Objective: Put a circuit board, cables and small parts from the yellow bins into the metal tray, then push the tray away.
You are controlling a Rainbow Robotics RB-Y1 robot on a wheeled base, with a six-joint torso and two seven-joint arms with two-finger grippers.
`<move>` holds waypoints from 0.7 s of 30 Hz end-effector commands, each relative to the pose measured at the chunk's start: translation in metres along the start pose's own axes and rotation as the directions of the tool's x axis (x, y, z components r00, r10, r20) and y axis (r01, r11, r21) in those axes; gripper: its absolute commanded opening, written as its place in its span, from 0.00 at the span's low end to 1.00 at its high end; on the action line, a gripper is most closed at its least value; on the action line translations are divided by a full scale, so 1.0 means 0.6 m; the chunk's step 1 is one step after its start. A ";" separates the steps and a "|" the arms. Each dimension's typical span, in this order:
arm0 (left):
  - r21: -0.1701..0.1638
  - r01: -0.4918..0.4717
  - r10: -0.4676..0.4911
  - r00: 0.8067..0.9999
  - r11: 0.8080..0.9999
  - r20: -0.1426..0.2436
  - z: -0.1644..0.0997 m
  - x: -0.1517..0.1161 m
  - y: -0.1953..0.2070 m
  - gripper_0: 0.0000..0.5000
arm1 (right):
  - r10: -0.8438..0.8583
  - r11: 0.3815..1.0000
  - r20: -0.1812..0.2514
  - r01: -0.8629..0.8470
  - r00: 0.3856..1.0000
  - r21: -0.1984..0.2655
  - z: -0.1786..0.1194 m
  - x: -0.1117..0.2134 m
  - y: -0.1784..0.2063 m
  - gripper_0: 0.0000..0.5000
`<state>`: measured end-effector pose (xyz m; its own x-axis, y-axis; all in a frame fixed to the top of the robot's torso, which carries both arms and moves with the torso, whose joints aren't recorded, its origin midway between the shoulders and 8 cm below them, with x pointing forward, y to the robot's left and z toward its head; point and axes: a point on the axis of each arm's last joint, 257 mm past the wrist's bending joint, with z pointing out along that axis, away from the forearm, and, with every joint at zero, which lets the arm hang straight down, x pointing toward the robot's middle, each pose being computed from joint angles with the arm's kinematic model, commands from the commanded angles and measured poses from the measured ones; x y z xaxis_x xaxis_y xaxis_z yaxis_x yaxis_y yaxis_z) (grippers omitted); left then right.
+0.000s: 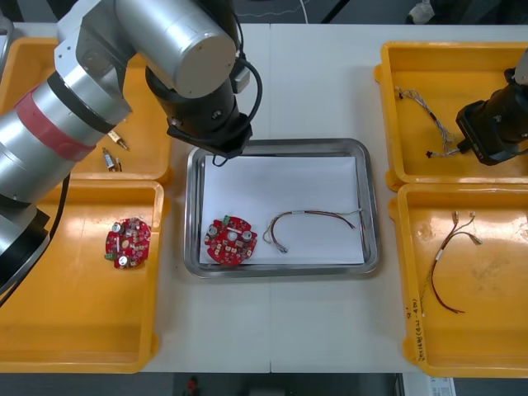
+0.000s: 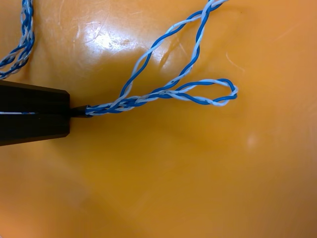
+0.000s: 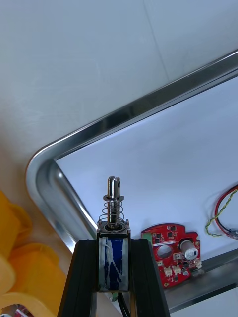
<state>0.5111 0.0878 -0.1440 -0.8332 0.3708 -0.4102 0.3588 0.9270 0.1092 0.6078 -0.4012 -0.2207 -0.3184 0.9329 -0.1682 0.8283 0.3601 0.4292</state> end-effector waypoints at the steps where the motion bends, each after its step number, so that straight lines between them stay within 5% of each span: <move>1: 0.027 0.034 -0.034 0.999 0.999 0.035 -0.002 -0.025 -0.057 0.00 | 0.005 1.000 -0.024 -0.004 1.000 0.021 0.011 0.033 0.005 0.00; 6: 0.057 0.048 -0.048 0.999 0.997 0.001 0.043 -0.015 -0.071 0.00 | -0.026 0.999 0.000 0.026 1.000 0.027 -0.020 0.016 0.014 0.00; 15: 0.024 0.033 -0.032 0.997 0.999 -0.069 0.093 0.025 -0.066 0.00 | -0.083 0.995 0.028 0.081 0.996 0.056 -0.108 -0.010 0.025 0.00; 21: 0.021 0.045 -0.044 0.997 0.999 -0.065 0.119 0.025 -0.059 0.00 | -0.129 0.990 0.051 0.126 0.990 0.060 -0.169 -0.019 0.035 0.00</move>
<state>0.5071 0.0800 -0.2357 -0.8783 0.3683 -0.3048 0.3566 0.9294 0.0956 0.5811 -0.3870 -0.1541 -0.4021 0.8961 -0.1880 0.8259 0.4436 0.3479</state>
